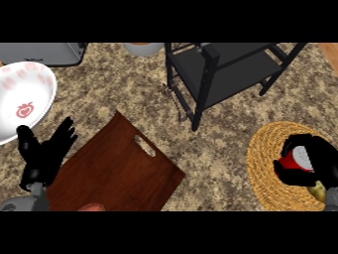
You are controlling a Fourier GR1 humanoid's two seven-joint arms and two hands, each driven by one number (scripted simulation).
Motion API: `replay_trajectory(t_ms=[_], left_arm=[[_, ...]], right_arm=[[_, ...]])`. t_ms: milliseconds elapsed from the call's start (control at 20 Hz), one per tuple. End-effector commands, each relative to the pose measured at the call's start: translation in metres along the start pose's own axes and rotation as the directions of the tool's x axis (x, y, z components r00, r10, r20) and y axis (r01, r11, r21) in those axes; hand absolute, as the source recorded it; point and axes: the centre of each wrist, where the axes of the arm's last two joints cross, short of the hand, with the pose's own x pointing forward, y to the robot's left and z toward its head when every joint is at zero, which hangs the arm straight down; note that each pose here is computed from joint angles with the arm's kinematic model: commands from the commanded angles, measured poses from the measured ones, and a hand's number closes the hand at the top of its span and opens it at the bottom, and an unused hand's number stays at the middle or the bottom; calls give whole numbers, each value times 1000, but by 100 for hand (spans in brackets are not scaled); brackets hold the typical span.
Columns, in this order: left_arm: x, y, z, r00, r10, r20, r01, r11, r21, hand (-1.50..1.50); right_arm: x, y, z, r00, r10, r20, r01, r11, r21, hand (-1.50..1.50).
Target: Pick the can from the placemat and place it in the tiered shelf
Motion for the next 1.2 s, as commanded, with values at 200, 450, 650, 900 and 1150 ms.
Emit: replay_trajectory(t_ms=[200,450,650,900,1150], left_arm=[[-2,-10,-5,999,-16,-34,14,999,-48,0],[-21,9,11,999,-1,-42,1,1000,12,0],[7,-3,3,1000,-3,-31,3,1000,24,0],[-9,9,10,1000,-5,-14,4,1000,-13,0],[8,4,-2,1000,-9,-29,9,1000,-18,0]], right_arm=[[106,45,36,745,-49,665,-208,930,303,150],[123,-16,86,625,-54,778,-108,982,155,150],[138,-65,122,629,-52,776,12,998,58,150],[148,-123,118,674,-27,738,63,998,-21,150],[197,-163,115,683,-65,728,143,989,-45,150]])
